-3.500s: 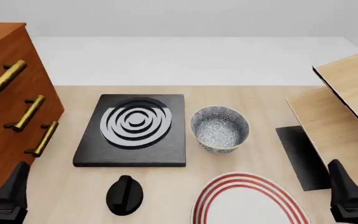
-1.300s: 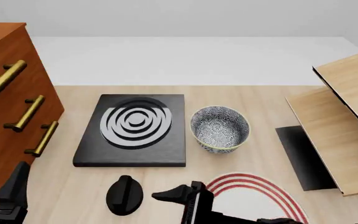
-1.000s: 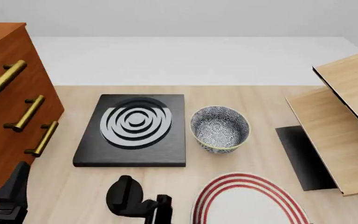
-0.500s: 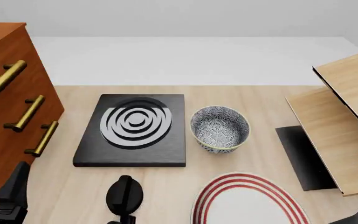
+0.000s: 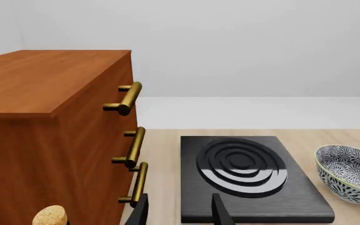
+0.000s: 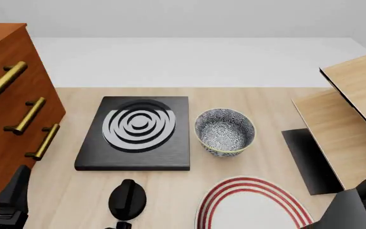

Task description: Pick up the cream cheese and put it in the bowl.

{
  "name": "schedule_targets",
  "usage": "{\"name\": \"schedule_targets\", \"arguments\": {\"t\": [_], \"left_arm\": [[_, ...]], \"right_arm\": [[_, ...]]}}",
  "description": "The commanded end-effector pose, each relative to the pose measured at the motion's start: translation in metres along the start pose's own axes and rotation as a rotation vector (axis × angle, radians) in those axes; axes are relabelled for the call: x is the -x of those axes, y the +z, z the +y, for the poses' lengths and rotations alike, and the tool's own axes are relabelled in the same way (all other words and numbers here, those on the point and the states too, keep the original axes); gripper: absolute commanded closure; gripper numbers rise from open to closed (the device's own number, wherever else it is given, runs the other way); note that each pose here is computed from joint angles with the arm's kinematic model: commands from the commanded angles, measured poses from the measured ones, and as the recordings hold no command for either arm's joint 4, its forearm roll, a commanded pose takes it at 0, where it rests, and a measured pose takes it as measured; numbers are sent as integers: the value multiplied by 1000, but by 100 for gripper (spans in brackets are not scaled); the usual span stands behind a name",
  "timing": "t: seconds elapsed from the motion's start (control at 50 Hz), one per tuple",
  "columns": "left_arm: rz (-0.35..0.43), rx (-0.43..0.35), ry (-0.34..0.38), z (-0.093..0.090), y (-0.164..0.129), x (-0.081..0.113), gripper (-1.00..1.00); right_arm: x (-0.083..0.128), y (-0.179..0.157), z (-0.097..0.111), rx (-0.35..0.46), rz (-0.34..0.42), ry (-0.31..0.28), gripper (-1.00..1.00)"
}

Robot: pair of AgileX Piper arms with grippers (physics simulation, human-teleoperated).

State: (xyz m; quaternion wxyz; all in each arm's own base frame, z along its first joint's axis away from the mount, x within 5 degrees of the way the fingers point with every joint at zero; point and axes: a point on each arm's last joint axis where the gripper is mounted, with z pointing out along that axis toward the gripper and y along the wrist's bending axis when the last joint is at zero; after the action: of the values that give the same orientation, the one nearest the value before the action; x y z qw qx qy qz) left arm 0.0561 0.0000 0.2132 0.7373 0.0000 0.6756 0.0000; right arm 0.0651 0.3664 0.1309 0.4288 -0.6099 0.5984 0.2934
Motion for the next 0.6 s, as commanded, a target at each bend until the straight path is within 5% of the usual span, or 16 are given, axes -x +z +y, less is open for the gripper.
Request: {"name": "schedule_targets", "arguments": {"t": [0.02,0.6], "left_arm": [[0,0,0,0,0,0,-100],[0,0,0,0,0,0,-100]], "right_arm": [[-5,13,4,8,11,18,-100],[-16,33,14,28,27,56,-100]]}}
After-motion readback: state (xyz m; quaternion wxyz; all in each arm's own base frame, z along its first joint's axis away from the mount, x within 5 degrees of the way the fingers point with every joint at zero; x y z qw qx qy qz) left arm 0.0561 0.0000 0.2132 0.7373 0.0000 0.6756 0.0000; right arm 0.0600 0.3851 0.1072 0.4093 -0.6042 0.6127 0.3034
